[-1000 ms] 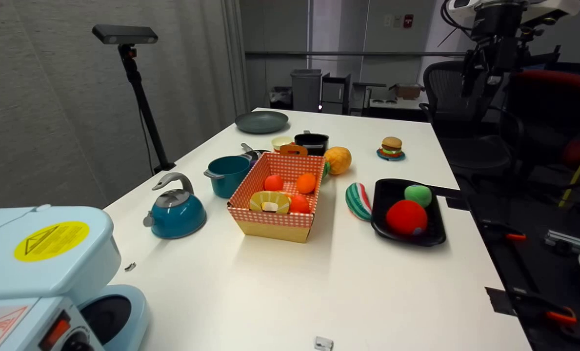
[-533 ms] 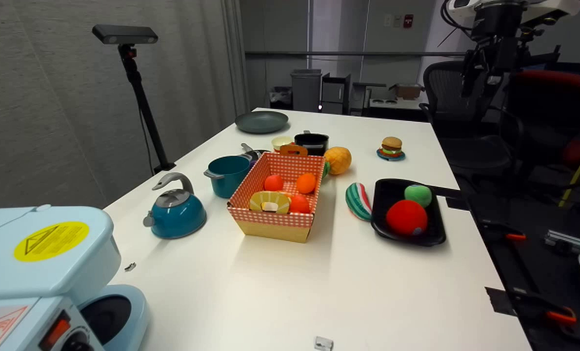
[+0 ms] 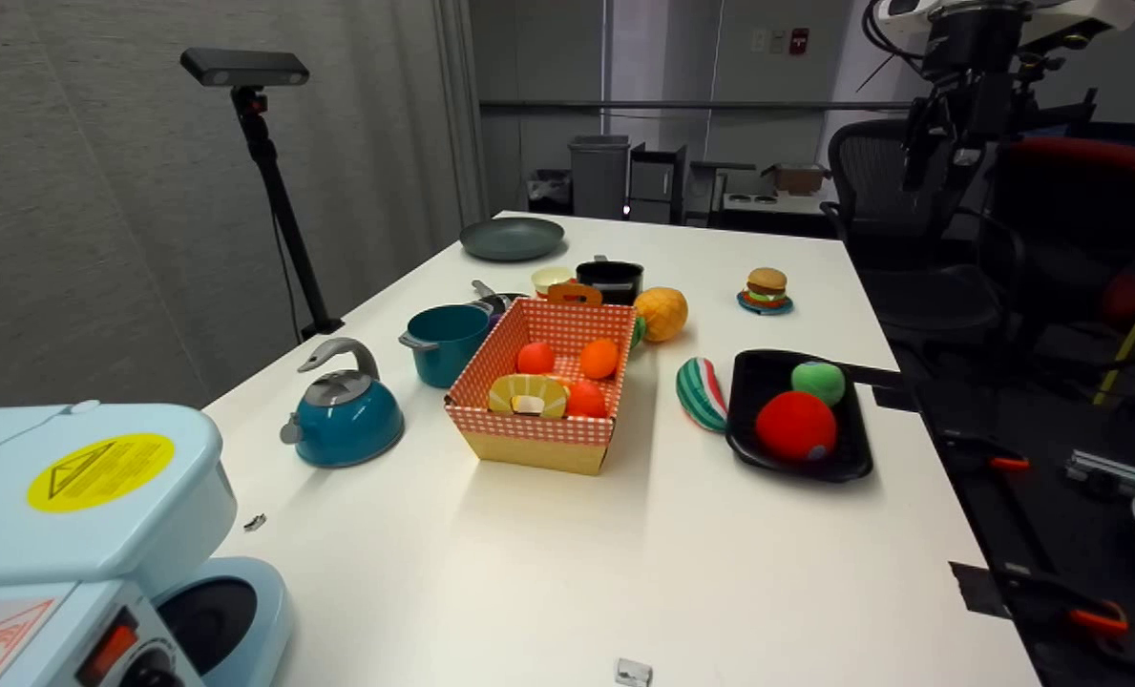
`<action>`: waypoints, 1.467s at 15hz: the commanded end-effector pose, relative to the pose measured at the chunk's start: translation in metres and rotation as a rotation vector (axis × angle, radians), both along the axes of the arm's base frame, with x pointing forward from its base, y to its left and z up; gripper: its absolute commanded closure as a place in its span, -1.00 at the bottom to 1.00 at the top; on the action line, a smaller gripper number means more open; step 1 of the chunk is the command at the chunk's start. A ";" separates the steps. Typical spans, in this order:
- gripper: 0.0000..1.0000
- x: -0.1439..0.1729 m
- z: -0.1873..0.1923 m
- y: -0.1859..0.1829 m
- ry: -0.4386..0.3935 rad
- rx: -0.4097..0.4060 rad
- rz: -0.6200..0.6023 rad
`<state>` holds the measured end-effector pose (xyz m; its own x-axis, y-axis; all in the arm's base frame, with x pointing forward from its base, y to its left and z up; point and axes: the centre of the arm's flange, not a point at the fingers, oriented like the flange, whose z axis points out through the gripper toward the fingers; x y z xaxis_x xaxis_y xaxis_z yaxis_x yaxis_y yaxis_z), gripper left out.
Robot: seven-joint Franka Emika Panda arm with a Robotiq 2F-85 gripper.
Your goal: Remove the banana toy from the basket and put it on the table
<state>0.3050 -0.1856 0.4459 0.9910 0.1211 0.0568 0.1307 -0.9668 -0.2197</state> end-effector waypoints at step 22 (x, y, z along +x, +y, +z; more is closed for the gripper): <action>-1.00 0.115 -0.105 0.076 0.066 -0.122 0.216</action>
